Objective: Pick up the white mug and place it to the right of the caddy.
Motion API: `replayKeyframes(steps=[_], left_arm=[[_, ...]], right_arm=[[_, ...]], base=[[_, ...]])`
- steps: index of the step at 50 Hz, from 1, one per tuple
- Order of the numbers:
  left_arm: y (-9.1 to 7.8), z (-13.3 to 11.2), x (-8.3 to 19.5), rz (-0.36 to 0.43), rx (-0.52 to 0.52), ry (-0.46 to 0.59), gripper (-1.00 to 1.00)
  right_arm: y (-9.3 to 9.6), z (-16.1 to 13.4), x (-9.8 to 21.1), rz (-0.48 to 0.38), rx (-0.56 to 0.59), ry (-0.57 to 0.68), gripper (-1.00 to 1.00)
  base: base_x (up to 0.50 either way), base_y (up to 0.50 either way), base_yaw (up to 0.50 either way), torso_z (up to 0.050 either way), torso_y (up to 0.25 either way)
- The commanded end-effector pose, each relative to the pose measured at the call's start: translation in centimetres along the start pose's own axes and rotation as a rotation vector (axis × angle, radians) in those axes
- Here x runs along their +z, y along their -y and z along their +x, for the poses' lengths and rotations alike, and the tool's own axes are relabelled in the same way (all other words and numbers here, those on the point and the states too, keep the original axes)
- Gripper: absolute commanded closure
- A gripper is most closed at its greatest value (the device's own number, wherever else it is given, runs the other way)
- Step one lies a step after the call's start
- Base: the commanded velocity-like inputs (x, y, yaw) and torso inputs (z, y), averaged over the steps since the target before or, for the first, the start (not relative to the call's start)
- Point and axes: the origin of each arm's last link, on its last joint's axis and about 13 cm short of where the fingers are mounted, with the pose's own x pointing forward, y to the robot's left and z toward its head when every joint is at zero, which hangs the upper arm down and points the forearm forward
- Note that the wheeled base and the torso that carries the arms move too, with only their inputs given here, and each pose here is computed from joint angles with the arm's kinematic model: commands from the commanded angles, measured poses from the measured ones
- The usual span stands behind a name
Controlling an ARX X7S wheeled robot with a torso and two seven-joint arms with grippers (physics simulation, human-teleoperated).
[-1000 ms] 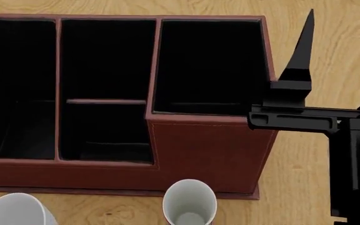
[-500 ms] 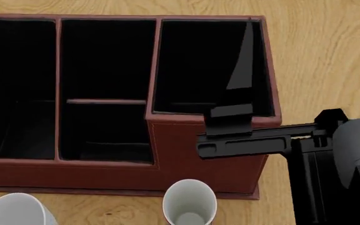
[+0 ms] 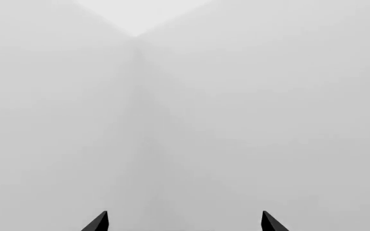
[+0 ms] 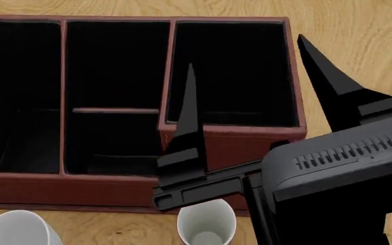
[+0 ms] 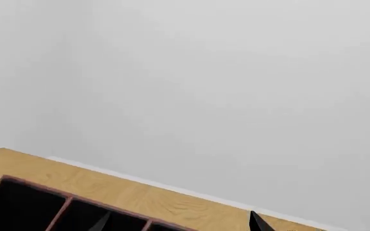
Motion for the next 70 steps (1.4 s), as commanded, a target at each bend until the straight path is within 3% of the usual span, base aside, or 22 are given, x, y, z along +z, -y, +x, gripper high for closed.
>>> replayKeyframes(steps=[1, 8, 28, 38, 39, 48, 70], left_arm=[[-1.4, -0.2, 1.0, 0.031, 0.055, 0.002, -1.00], [-2.6, -0.5, 1.4, 0.066, 0.102, 0.008, -1.00], [-4.0, -1.1, 1.7, 0.104, 0.148, 0.006, -1.00], [-3.7, -0.8, 1.8, 0.113, 0.151, 0.005, -1.00], [-3.8, -1.0, 1.6, 0.112, 0.152, 0.004, -1.00], [-3.9, -1.1, 1.6, 0.112, 0.154, 0.002, -1.00], [-3.6, -0.8, 1.7, 0.114, 0.150, -0.001, -1.00]], right_arm=[[-1.1, 0.2, -0.4, 0.000, 0.087, -0.032, -1.00], [-1.9, 0.4, -1.1, -0.007, 0.140, -0.057, -1.00], [-3.7, -0.5, -1.0, -0.021, 0.318, -0.131, -1.00], [-4.2, -0.7, -0.6, -0.035, 0.392, -0.159, -1.00], [-4.3, -0.7, -0.6, -0.065, 0.388, -0.171, -1.00], [-5.1, -1.3, -0.4, -0.066, 0.491, -0.267, -1.00], [-5.4, -2.3, 0.2, -0.131, 0.597, -0.334, -1.00]], base=[[0.00, 0.00, 0.00, 0.000, 0.000], [0.00, 0.00, 0.00, 0.000, 0.000], [0.00, 0.00, 0.00, 0.000, 0.000], [0.00, 0.00, 0.00, 0.000, 0.000], [0.00, 0.00, 0.00, 0.000, 0.000], [0.00, 0.00, 0.00, 0.000, 0.000], [0.00, 0.00, 0.00, 0.000, 0.000]])
